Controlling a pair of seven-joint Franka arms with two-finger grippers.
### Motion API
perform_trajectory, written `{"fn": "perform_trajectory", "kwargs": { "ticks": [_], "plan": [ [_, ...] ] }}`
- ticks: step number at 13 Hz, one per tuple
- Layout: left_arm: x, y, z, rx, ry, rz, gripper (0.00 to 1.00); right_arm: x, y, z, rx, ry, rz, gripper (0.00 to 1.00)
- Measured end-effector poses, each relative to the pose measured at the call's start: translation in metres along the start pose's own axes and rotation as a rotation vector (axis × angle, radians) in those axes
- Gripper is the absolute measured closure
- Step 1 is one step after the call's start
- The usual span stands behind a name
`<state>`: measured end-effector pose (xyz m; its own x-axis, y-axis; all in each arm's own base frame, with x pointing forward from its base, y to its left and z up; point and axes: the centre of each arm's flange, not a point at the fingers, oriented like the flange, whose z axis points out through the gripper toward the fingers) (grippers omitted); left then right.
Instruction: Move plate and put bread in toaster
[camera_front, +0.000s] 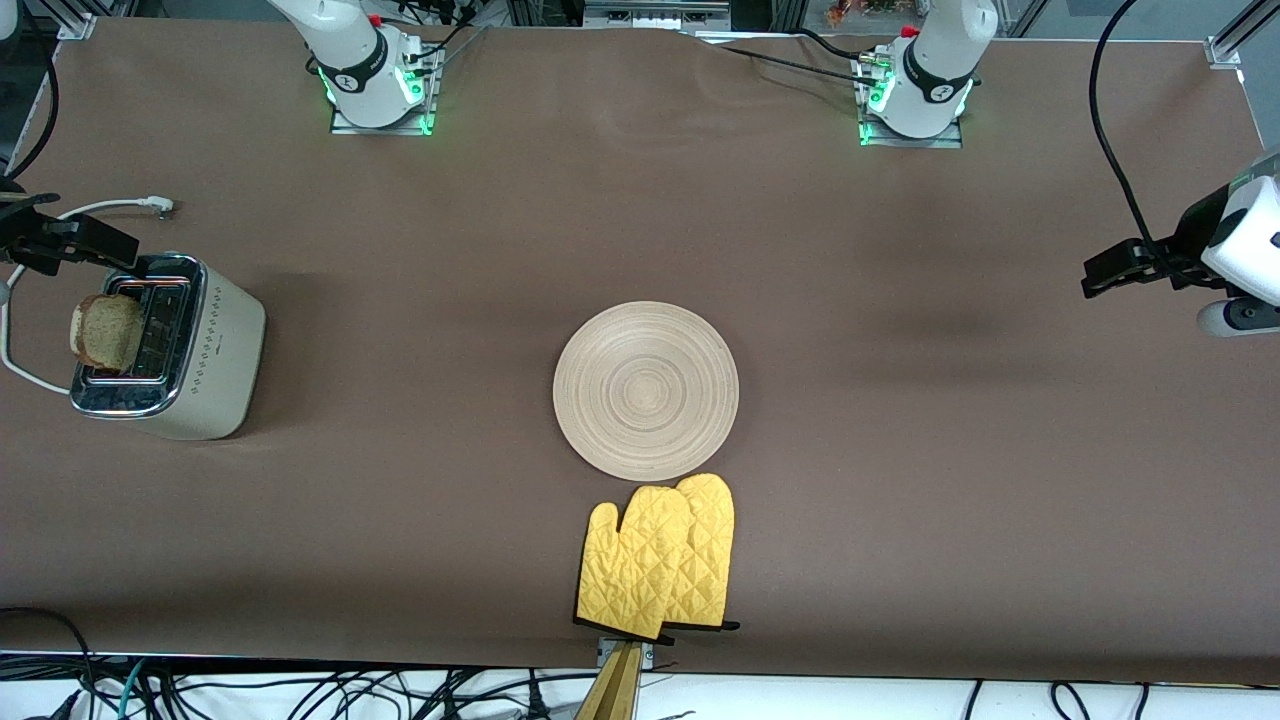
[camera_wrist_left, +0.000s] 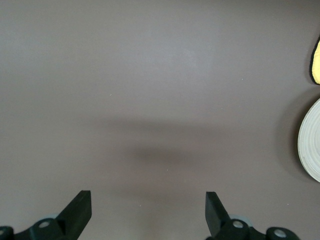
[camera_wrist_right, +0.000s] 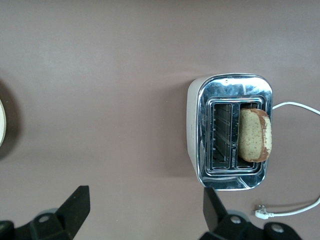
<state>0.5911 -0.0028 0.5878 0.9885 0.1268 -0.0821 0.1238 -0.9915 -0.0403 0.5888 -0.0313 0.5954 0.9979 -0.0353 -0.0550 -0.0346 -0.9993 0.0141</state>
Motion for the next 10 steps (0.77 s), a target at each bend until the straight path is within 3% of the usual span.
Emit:
{"fn": "perform_trajectory", "kwargs": {
  "ticks": [10],
  "plan": [
    [0.0003,0.0000,0.0000,0.000,0.002,0.000,0.00,0.0025,0.0074,0.0056,-0.026,-0.010,0.008,0.00]
  ]
}}
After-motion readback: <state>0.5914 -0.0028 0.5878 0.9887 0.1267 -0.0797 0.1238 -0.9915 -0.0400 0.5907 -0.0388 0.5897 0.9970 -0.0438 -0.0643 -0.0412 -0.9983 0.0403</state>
